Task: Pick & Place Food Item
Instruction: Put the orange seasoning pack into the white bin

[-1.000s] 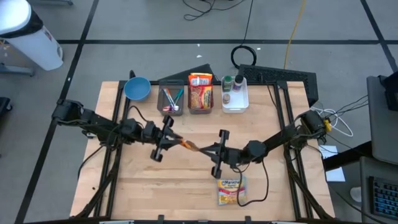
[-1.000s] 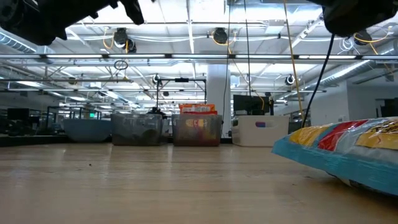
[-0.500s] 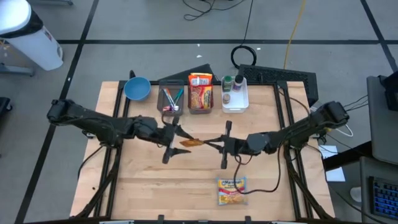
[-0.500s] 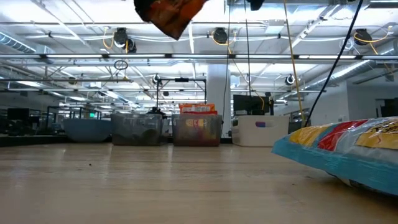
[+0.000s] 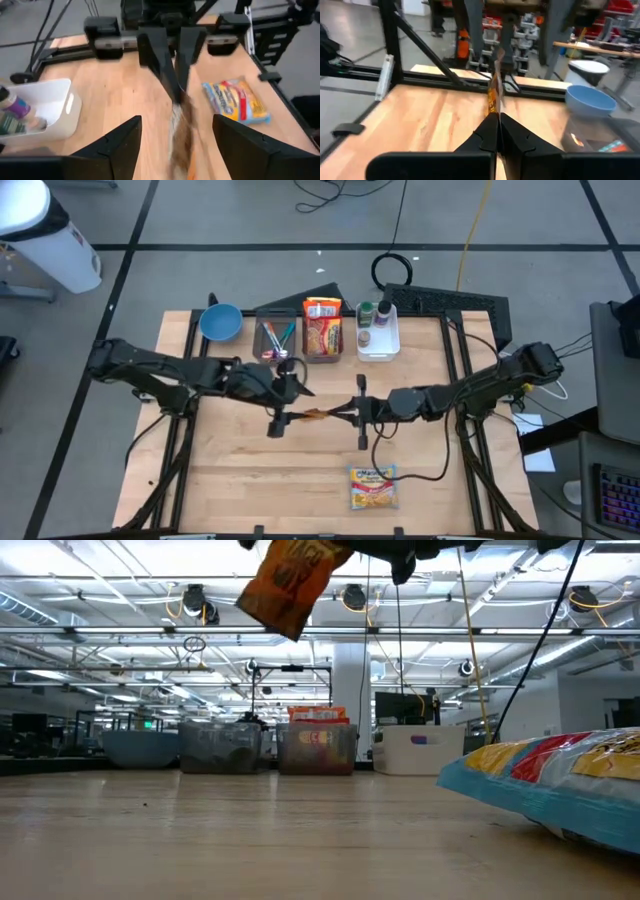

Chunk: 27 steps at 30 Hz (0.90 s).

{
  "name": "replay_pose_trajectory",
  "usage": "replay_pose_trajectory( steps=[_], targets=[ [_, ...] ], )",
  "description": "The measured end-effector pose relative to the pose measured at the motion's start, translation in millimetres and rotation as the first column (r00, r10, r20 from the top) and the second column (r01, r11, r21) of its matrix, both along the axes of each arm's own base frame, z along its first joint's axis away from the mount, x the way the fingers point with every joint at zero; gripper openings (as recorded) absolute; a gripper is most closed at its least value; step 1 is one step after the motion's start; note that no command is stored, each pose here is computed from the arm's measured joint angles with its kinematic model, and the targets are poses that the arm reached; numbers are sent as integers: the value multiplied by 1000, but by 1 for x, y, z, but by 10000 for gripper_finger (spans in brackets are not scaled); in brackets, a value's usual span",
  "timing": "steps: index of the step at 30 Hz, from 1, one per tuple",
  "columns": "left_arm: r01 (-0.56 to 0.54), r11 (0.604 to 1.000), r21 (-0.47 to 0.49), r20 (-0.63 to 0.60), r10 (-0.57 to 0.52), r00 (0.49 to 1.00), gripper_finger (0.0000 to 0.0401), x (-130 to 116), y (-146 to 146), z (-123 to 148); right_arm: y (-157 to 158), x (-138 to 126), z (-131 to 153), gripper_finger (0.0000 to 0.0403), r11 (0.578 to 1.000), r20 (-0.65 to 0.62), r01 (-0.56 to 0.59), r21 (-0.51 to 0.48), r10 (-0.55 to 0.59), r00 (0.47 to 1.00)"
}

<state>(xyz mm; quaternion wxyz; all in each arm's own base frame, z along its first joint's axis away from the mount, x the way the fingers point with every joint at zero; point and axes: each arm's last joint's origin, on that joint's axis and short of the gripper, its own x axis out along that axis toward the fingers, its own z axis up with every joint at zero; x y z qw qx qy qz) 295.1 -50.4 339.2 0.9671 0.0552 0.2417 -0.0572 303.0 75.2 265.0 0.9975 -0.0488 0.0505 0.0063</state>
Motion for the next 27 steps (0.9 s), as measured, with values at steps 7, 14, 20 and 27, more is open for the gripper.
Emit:
replay_pose_trajectory(
  steps=[7, 14, 20, 27],
  targets=[
    [47, 998, -41, -65, -50, 997, 248, 21, 5, -13, -3, 1, -3, 0, 1000, -36, -9, 23, 10, 999],
    [54, 997, -61, -49, -57, 997, 238, 23, 10, -10, -4, 0, -5, 0, 1000, -54, -7, 22, 8, 999],
    [65, 996, -68, -53, -69, 996, 219, 23, 9, -11, -4, 0, -5, 0, 1000, -52, -7, 22, 8, 999],
    [62, 996, -71, -56, -66, 996, 186, 22, 9, -11, -3, 0, -5, 0, 1000, -50, -7, 23, 8, 999]
  ],
)
